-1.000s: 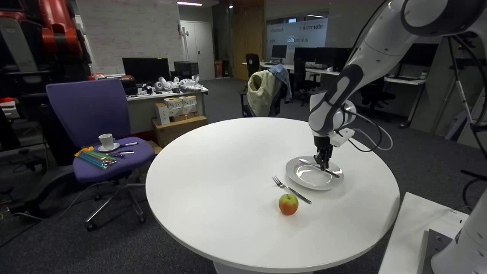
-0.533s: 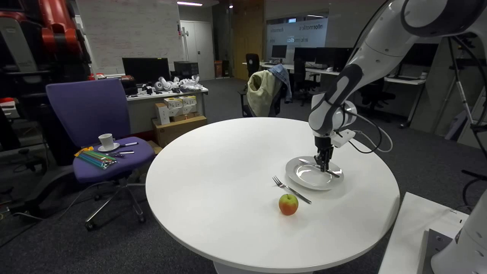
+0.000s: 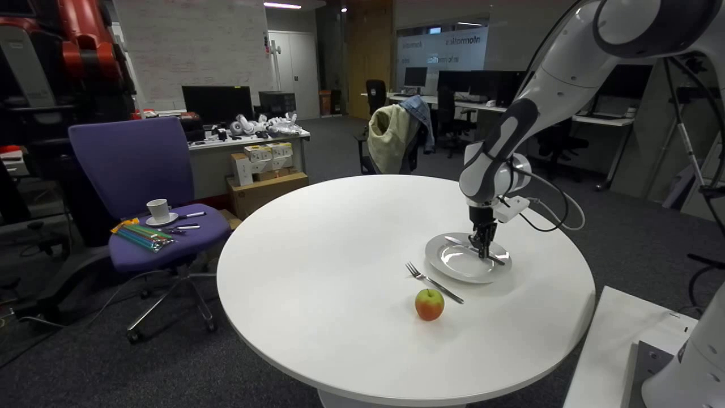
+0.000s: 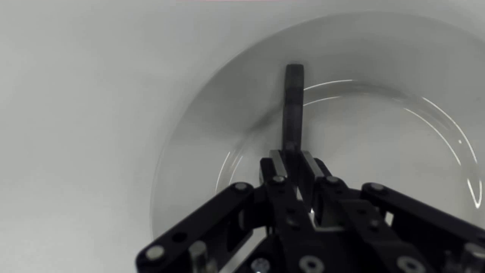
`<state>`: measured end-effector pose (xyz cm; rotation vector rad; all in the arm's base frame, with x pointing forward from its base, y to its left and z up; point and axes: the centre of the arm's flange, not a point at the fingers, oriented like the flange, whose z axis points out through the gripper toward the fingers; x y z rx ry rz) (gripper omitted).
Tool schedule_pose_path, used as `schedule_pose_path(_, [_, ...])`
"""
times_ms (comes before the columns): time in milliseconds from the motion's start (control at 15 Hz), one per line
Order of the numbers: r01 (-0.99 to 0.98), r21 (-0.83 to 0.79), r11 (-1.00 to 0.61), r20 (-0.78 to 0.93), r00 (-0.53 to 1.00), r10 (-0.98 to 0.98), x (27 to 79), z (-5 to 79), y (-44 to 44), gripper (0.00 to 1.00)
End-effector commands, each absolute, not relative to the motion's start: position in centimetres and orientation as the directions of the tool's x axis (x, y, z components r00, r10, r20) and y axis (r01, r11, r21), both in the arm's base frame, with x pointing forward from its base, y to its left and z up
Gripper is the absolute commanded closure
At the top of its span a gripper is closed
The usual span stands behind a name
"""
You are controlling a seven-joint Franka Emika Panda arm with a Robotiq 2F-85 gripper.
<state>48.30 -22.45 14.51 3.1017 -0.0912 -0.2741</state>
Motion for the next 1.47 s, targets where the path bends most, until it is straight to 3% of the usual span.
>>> schedule_pose_path(0, [-0.045,0.012,-0.999,-0.14,0.989,-0.046,47.7,14.8,-22.8,1.0])
schedule_pose_path(1400, [-0.145,0.074,-0.987,-0.081,0.985,-0.15,46.0,18.6,-27.8,0.97])
